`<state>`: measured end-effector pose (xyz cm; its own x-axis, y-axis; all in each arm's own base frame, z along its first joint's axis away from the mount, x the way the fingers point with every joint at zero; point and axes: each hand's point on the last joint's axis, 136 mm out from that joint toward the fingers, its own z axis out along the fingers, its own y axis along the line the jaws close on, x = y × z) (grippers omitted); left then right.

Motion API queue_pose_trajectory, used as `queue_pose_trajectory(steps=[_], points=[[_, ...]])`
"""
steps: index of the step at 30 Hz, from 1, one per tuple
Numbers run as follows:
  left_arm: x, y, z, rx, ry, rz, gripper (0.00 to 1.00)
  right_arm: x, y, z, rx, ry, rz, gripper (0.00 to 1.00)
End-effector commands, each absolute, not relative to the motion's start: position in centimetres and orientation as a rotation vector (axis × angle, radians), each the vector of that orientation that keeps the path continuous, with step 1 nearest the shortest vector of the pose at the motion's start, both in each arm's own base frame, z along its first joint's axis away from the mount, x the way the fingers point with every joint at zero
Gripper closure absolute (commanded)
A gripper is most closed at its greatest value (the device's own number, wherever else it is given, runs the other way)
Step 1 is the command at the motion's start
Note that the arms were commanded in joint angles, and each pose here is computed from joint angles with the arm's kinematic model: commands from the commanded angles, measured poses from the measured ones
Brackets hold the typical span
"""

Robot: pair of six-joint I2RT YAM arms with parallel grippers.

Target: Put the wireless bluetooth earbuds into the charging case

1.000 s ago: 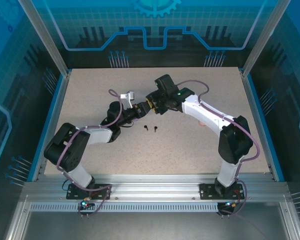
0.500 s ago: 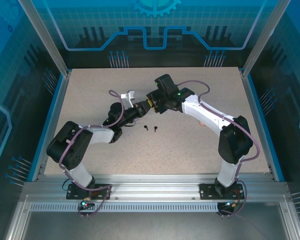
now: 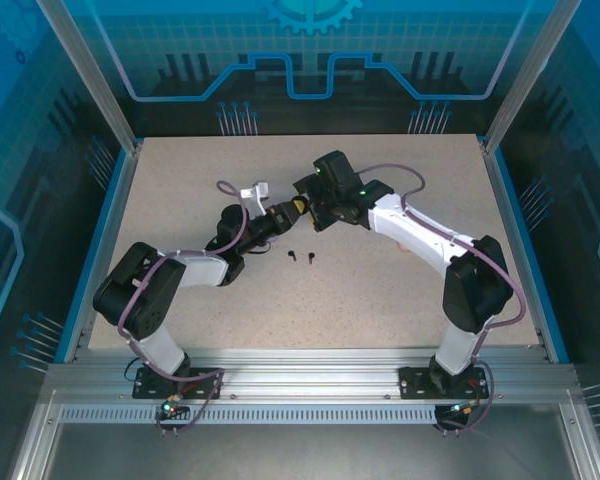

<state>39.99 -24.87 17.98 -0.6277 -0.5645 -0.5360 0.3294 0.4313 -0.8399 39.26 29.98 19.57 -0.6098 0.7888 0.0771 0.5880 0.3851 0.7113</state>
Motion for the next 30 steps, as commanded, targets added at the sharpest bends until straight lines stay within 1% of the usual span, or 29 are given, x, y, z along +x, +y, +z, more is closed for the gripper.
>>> queue_pose_trajectory(steps=[1,5,10,15,18,24,30], points=[[39.7,-25.4,20.4,-0.126,1.817,-1.367,1.0,39.5,26.7,22.3,1.137,2.308,1.019,0.24],[38.6,-26.1,21.9,0.012,1.839,-1.438,1.0,39.0,23.5,23.0,1.026,2.295,0.992,0.22],[37.3,-26.7,24.3,0.217,1.853,-1.534,1.0,38.1,20.4,24.1,0.701,2.323,0.965,0.23],[36.1,-27.2,26.7,0.379,1.853,-1.589,1.0,36.0,20.4,26.2,0.21,2.231,0.977,0.24],[35.5,-27.6,27.8,0.456,1.852,-1.615,1.0,34.2,20.9,27.0,0.012,2.153,1.02,0.25],[35.0,-27.9,29.3,0.527,1.843,-1.626,1.0,32.4,22.4,28.3,-0.158,2.068,1.137,0.26],[34.9,-27.9,29.7,0.536,1.838,-1.63,1.0,32.9,23.9,28.7,-0.199,2.056,1.168,0.28]])
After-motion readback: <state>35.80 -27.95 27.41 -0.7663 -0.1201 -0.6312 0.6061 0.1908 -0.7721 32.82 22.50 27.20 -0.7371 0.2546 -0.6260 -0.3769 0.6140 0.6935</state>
